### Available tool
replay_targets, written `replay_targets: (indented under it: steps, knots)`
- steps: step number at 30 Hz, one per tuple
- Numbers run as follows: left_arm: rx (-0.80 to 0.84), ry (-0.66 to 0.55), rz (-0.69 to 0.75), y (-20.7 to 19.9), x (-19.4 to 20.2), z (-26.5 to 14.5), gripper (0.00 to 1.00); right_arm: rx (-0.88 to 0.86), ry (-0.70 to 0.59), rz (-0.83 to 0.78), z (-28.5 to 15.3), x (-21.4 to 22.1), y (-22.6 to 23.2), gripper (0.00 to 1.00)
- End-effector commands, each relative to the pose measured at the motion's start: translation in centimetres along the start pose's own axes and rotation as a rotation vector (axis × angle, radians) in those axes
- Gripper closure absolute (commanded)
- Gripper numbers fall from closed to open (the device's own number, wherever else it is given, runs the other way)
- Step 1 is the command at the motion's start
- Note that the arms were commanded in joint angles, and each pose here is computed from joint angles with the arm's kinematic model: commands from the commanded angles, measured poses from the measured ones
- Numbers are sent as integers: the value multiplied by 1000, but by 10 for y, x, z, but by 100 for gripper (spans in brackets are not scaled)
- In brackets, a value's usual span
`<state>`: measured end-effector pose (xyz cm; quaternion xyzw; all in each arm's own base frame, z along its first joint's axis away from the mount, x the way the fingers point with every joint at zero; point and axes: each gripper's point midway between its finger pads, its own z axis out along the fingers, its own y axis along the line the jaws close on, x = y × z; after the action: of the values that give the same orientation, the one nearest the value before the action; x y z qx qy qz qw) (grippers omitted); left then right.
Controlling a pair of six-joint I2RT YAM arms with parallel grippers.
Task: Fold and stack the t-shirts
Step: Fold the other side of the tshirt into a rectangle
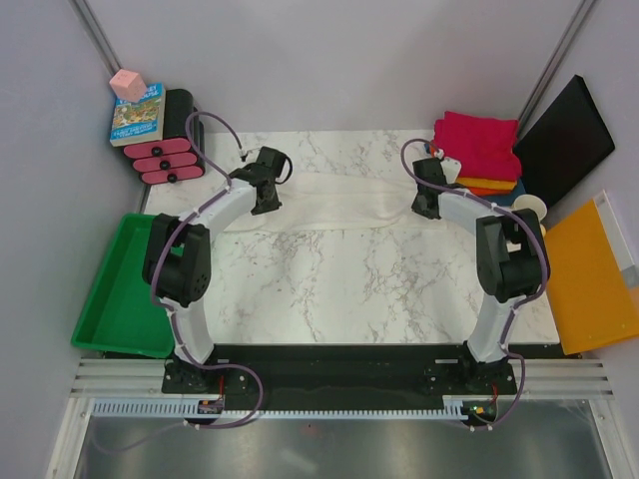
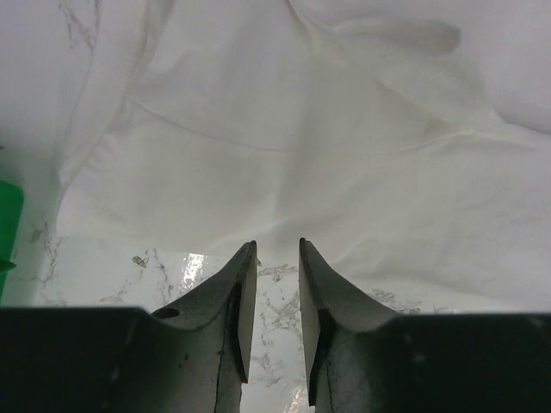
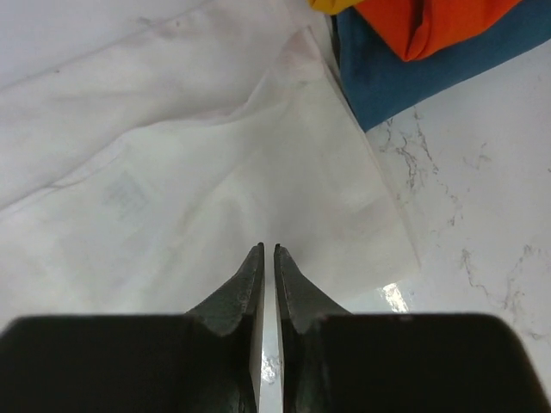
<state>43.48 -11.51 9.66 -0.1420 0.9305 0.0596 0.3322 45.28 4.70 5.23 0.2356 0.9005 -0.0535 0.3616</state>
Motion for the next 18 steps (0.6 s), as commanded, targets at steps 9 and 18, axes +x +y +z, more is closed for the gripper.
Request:
replay_targets:
  steps: [9, 18]
  knots:
    - [-116, 125, -62, 15, 40, 41, 69, 65, 63, -5, 21, 33, -11, 84]
    - [-153, 295, -162, 54, 79, 49, 70, 180, 115, -7, 3, 51, -43, 84]
